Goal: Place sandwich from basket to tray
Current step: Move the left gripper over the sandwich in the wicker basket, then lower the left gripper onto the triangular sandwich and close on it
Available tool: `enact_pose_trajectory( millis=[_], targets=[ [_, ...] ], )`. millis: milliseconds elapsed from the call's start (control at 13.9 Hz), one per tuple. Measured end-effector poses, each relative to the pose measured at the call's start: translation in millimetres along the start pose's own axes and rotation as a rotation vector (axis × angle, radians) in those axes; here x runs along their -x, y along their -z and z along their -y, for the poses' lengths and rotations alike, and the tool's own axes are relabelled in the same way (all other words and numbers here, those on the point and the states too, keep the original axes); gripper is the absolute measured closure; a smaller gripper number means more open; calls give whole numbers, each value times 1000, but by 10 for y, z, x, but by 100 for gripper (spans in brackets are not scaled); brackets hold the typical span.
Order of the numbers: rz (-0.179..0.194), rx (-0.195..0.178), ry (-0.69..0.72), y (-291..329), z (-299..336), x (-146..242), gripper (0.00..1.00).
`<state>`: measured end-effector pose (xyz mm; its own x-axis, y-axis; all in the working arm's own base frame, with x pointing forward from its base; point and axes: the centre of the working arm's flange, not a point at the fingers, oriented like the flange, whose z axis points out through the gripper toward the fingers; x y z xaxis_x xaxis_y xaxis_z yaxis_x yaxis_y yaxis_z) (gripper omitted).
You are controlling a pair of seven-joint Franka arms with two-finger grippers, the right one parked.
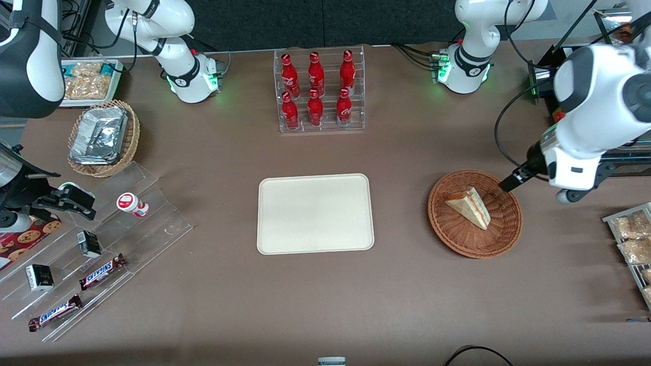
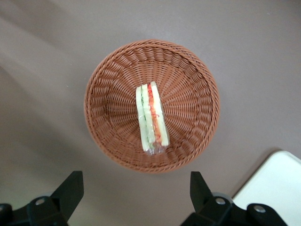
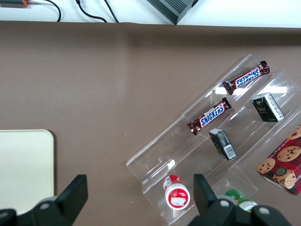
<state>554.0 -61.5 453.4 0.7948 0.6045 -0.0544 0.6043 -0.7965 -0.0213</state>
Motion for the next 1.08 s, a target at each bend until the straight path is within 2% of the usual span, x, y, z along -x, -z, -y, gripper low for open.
enact_pose_trajectory(
  millis=[288, 503, 863, 1078],
  targets=[
    [13, -10, 107, -539, -21, 3, 0],
    [8, -1, 172, -902, -113, 17, 0],
    [8, -1, 207, -1449, -138, 183, 0],
    [22, -14, 213, -1729, -148, 230, 0]
  ],
)
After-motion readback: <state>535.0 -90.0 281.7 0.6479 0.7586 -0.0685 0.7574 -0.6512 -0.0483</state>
